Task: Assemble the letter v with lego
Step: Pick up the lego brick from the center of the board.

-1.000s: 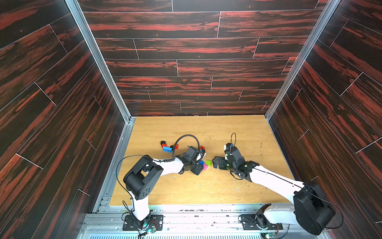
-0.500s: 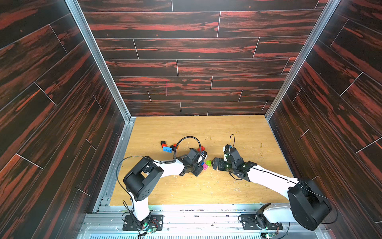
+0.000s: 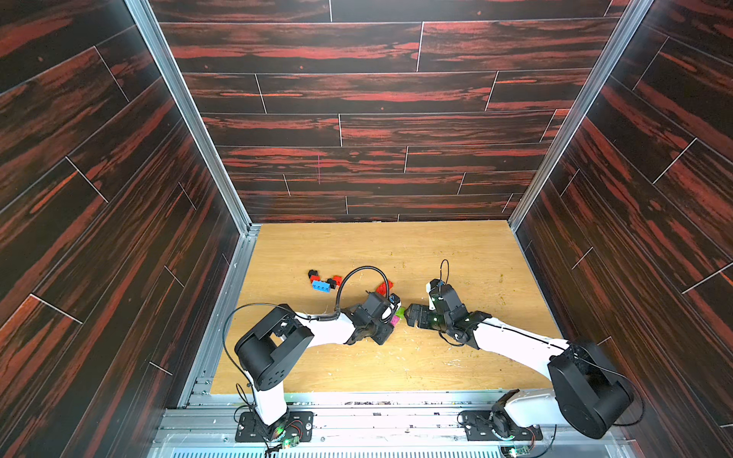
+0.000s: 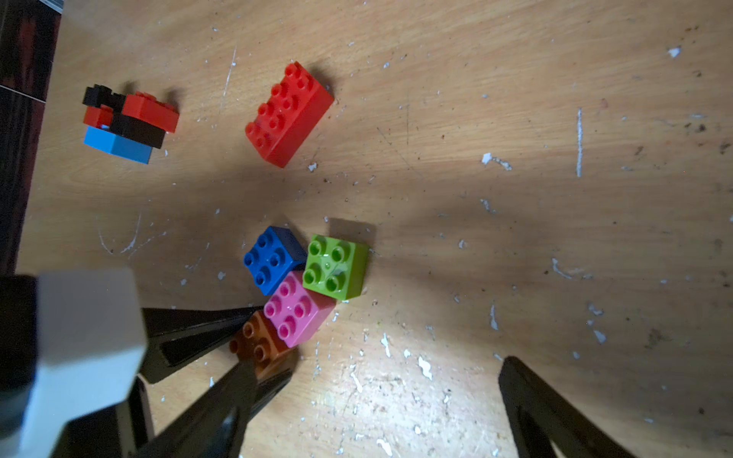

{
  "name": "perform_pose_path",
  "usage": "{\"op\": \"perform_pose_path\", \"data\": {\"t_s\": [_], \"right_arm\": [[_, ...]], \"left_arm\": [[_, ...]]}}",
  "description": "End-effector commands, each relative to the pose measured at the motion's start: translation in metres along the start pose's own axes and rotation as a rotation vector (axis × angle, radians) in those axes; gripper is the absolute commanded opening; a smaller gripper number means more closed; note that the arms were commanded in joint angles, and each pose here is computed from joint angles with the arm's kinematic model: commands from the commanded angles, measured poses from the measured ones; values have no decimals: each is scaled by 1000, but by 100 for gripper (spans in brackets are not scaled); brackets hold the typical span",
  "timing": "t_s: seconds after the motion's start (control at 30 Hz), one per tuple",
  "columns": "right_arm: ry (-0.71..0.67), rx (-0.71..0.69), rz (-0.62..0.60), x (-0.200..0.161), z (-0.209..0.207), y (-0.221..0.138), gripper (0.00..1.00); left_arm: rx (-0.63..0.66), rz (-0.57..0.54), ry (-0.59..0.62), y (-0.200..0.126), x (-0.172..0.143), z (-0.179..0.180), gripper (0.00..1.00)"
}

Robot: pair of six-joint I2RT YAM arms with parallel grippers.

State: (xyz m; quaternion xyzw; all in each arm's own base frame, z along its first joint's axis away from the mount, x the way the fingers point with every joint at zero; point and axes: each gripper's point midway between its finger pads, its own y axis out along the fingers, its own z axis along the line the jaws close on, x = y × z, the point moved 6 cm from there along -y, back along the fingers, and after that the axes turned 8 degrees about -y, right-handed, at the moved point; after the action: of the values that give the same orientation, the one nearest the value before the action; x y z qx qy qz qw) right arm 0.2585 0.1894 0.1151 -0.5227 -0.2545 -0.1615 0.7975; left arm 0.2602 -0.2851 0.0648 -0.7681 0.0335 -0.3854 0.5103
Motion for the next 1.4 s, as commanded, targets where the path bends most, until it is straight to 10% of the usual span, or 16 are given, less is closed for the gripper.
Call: {"op": "perform_pose_path", "data": {"t_s": [0.0,0.67,0.93,1.37], "right_arm": [[13,6,6,-2,-2,3,98],[10,21,19,-10,-4,5,98],[10,11,18,-19,-12,3,98],[-2,23,29,-32,-18,5,98]], "left_arm": [[55,210,-47,2,-56,9,51],[111,205,-63,0,-59,16,38],[146,142,-30,-12,-32,15,16],[104,20,-75,-38,20,26,13]]}}
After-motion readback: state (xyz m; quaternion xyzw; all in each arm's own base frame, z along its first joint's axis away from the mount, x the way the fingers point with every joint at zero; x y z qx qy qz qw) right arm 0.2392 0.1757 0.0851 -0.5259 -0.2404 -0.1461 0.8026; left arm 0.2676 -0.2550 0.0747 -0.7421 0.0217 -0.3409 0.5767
